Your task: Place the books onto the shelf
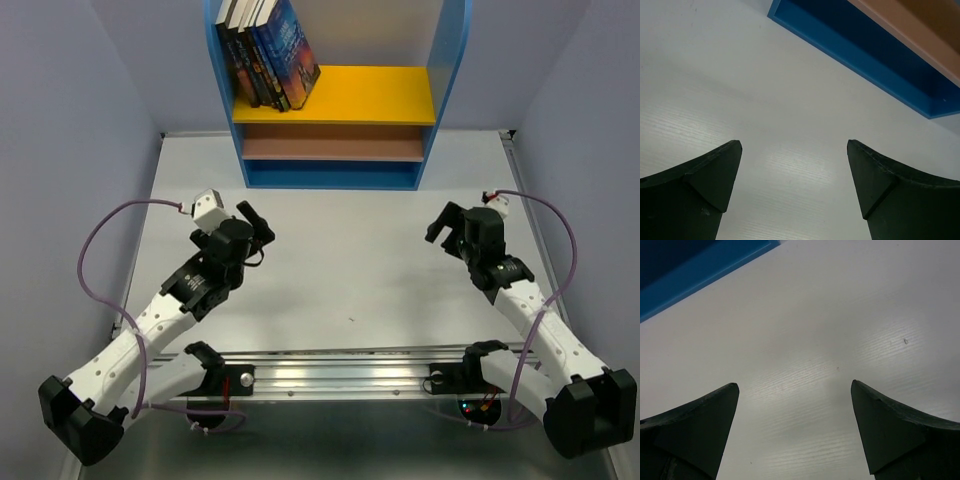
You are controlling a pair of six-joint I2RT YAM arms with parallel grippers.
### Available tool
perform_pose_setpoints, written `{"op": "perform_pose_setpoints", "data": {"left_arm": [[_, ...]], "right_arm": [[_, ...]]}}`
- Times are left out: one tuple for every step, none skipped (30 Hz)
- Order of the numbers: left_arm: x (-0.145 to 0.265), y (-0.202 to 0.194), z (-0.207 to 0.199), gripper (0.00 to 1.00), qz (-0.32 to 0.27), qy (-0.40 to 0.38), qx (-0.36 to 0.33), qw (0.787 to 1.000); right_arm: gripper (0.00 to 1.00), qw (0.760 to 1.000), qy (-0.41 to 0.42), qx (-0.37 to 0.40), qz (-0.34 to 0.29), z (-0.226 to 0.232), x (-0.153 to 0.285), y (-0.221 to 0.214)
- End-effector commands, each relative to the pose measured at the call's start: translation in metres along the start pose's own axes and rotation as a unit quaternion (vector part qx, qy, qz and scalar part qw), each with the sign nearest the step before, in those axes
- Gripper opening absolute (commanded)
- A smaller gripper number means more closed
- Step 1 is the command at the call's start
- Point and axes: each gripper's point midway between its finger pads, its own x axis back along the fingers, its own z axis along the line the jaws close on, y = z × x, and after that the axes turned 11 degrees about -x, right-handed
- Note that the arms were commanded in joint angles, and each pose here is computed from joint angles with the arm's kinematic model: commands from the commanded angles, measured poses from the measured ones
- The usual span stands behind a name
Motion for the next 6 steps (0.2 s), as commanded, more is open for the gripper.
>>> {"op": "perform_pose_setpoints", "data": {"left_arm": [[-0.005,0.009,-0.0007,0.99,-0.015,0.021,0.02,0.999],[-0.0058,0.0087,-0.0008,0.99,-0.014,0.023,0.018,0.999],[-0.0078,0.0084,-0.0013,0.99,-0.012,0.027,0.014,0.999],[-0.0088,0.0087,-0.0011,0.99,-0.013,0.029,0.014,0.999],[-0.0094,0.0084,-0.0014,0.99,-0.013,0.03,0.014,0.999],[-0.0111,0.0094,-0.0026,0.99,-0.015,0.033,0.017,0.999]], "right_arm": [[1.0,0.999,0.003,-0.027,-0.03,0.003,0.0024,0.0118],[1.0,0.999,0.001,-0.027,-0.032,0.0015,0.0028,0.0117],[1.0,0.999,0.0,-0.027,-0.037,0.0006,0.0044,0.0138],[1.0,0.999,-0.001,-0.027,-0.041,-0.0007,0.0051,0.0148],[1.0,0.999,-0.001,-0.026,-0.044,-0.0011,0.0058,0.016],[1.0,0.998,-0.002,-0.026,-0.05,-0.0008,0.0069,0.0189]]}}
